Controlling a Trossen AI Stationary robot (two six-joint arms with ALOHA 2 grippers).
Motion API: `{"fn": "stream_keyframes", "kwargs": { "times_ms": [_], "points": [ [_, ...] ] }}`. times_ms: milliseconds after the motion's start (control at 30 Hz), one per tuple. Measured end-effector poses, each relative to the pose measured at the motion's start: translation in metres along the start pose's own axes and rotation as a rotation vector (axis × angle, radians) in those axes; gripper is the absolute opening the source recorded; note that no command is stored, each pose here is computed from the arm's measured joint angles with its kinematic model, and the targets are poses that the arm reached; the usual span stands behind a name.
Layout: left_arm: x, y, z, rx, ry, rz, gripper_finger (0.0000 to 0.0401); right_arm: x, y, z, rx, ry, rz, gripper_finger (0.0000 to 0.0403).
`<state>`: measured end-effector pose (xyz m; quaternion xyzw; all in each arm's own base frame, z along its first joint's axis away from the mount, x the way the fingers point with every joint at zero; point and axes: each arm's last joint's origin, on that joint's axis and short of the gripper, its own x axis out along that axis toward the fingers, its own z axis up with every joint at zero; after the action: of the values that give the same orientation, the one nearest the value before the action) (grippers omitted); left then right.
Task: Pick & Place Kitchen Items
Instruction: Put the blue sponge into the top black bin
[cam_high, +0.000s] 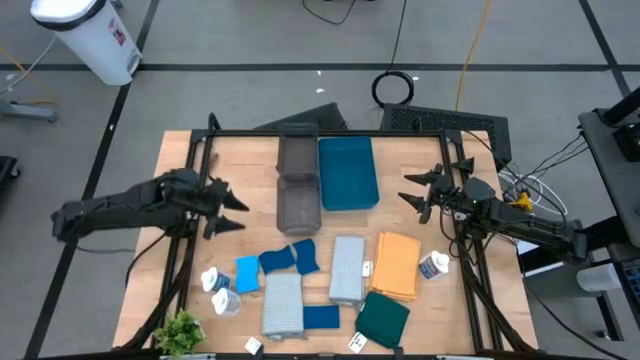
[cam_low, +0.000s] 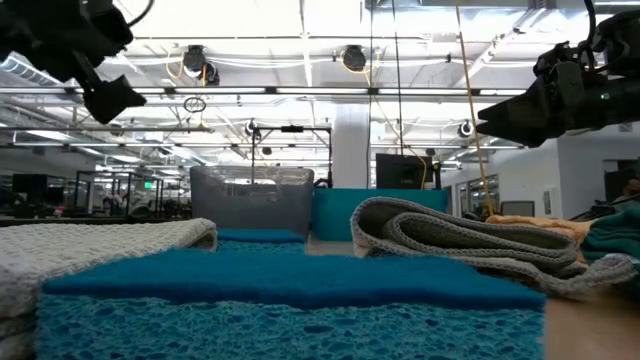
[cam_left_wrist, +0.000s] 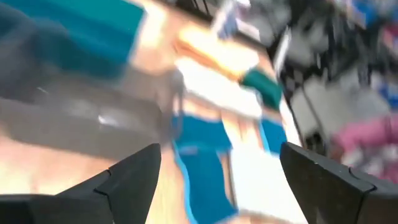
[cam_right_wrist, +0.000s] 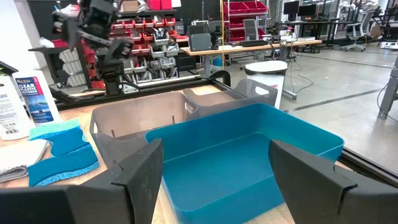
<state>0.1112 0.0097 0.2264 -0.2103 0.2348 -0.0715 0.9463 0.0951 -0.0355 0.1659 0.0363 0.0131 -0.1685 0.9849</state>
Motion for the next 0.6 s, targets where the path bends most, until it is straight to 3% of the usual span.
{"fn": "stream_keyframes", "kwargs": {
  "times_ms": [200, 400, 600],
  "points": [
    [0.033, -0.004, -0.013, 0.036, 0.28, 0.044, 0.0335, 0.0, 0.0, 0.0, 0.0, 0.0, 0.0, 0.0263],
    [0.062, -0.006, -0.037, -0.085, 0.526, 0.099, 0.0335, 0.0, 0.0, 0.0, 0.0, 0.0, 0.0, 0.0263],
    [0.082, -0.014, -0.052, -0.095, 0.642, 0.09, 0.0335, 0.0, 0.0, 0.0, 0.0, 0.0, 0.0, 0.0263]
  ]
}}
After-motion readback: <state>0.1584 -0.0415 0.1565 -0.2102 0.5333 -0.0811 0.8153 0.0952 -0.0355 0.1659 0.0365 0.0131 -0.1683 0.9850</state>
